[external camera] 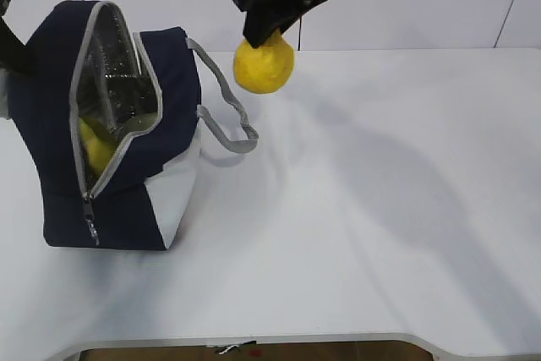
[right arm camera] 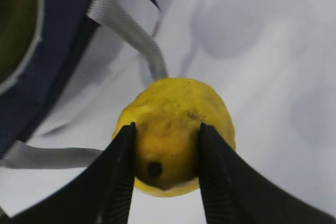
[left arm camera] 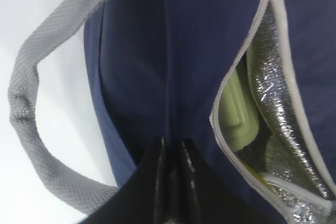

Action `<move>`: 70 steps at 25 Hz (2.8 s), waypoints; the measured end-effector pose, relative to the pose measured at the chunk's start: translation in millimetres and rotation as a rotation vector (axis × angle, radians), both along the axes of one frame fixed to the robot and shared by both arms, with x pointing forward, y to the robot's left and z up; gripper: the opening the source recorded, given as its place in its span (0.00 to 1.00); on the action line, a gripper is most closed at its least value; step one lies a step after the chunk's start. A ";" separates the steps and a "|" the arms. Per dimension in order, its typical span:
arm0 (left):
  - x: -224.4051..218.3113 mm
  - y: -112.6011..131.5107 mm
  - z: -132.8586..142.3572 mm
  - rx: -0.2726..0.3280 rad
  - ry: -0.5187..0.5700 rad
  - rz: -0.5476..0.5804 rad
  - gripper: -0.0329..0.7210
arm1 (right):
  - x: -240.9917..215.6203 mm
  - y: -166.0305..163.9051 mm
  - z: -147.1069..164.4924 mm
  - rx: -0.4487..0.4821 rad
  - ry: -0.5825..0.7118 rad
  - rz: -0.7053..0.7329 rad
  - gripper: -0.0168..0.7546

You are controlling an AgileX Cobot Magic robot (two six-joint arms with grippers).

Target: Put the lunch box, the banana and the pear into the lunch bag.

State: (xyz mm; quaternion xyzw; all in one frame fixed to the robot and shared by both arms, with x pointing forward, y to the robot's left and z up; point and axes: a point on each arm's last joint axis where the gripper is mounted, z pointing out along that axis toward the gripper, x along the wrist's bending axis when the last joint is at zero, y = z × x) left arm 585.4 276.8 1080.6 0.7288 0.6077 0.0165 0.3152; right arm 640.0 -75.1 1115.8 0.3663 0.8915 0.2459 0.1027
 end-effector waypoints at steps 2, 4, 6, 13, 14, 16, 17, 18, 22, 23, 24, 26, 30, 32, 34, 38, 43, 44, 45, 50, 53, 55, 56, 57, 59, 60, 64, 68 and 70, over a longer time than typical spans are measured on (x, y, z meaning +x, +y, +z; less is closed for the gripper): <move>-0.1 -1.4 0.7 -0.019 0.001 0.000 0.06 | -2.5 7.1 2.5 0.086 0.025 0.016 0.40; -0.8 -3.4 1.5 -0.044 0.006 -0.007 0.06 | -4.3 13.0 5.3 0.160 0.041 0.030 0.40; -1.9 -6.1 2.6 -0.074 0.013 -0.021 0.06 | -5.6 17.9 8.3 0.225 0.051 0.042 0.40; -4.0 -11.9 6.0 -0.148 0.020 -0.055 0.06 | -6.3 41.0 6.2 0.482 0.150 0.116 0.40; -4.3 -12.3 6.1 -0.152 0.021 -0.059 0.06 | -6.5 43.0 5.8 0.503 0.158 0.130 0.40; -4.9 -12.7 6.1 -0.155 0.027 -0.063 0.06 | -7.1 44.5 7.8 0.522 0.154 0.150 0.40; -4.9 -12.7 6.1 -0.155 0.027 -0.064 0.06 | -6.6 43.6 9.7 0.529 0.147 0.155 0.40; -5.1 -12.8 6.1 -0.155 0.028 -0.066 0.06 | -6.4 43.2 10.8 0.537 0.147 0.155 0.40; -5.2 -12.9 6.1 -0.157 0.029 -0.067 0.06 | -5.1 45.5 10.7 0.591 0.173 0.157 0.40; -5.2 -13.1 6.2 -0.159 0.029 -0.067 0.06 | -3.5 47.4 6.8 0.604 0.189 0.158 0.40; -5.2 -13.0 6.2 -0.158 0.029 -0.067 0.06 | -1.7 49.8 2.1 0.622 0.210 0.157 0.40; -5.3 -13.1 6.2 -0.159 0.030 -0.068 0.06 | 2.1 54.2 -7.9 0.649 0.246 0.158 0.40; -5.3 -13.1 6.2 -0.159 0.030 -0.068 0.06 | 9.4 59.0 -25.7 0.660 0.281 0.147 0.40; -5.3 -13.1 6.2 -0.159 0.030 -0.068 0.06 | 12.2 59.4 -32.9 0.641 0.280 0.141 0.40; -5.3 -13.1 6.2 -0.159 0.030 -0.068 0.06 | 15.4 58.9 -41.6 0.603 0.276 0.133 0.42; -5.3 -13.2 6.3 -0.161 0.030 -0.068 0.06 | 20.3 57.6 -54.3 0.550 0.280 0.098 0.63; -5.7 -13.5 6.4 -0.164 0.033 -0.070 0.06 | 21.0 57.6 -54.4 0.556 0.288 0.076 0.85; -5.7 -13.5 6.4 -0.164 0.033 -0.070 0.06 | 20.9 57.6 -54.4 0.555 0.289 0.077 0.84; -5.7 -13.5 6.4 -0.164 0.033 -0.070 0.06 | 20.2 57.3 -53.5 0.554 0.291 0.080 0.83; -5.7 -13.4 6.3 -0.162 0.033 -0.071 0.06 | 12.5 48.2 -25.1 0.541 0.227 0.108 0.78; -5.7 -13.4 6.3 -0.162 0.032 -0.072 0.06 | 3.0 39.0 2.7 0.511 0.159 0.134 0.78; -5.7 -13.3 6.2 -0.159 0.033 -0.072 0.06 | -0.9 32.9 11.1 0.455 0.127 0.134 0.78; -5.7 -13.3 6.2 -0.159 0.033 -0.072 0.06 | -0.5 30.7 9.8 0.424 0.124 0.121 0.77; -5.7 -13.3 6.2 -0.159 0.033 -0.072 0.06 | 0.9 28.1 7.4 0.389 0.120 0.102 0.77; -5.7 -13.3 6.2 -0.159 0.033 -0.072 0.06 | 4.1 25.8 0.6 0.346 0.129 0.068 0.77; -5.7 -13.3 6.2 -0.159 0.033 -0.072 0.06 | 4.9 26.1 -1.4 0.344 0.134 0.063 0.77; -5.9 -13.3 6.1 -0.160 0.034 -0.074 0.06 | 12.3 28.4 -18.9 0.331 0.171 0.045 0.77; -6.1 -13.4 6.1 -0.160 0.036 -0.075 0.06 | 19.3 30.8 -35.8 0.310 0.191 0.032 0.77; -6.2 -13.4 6.1 -0.160 0.037 -0.076 0.06 | 21.3 32.8 -40.3 0.323 0.200 0.029 0.77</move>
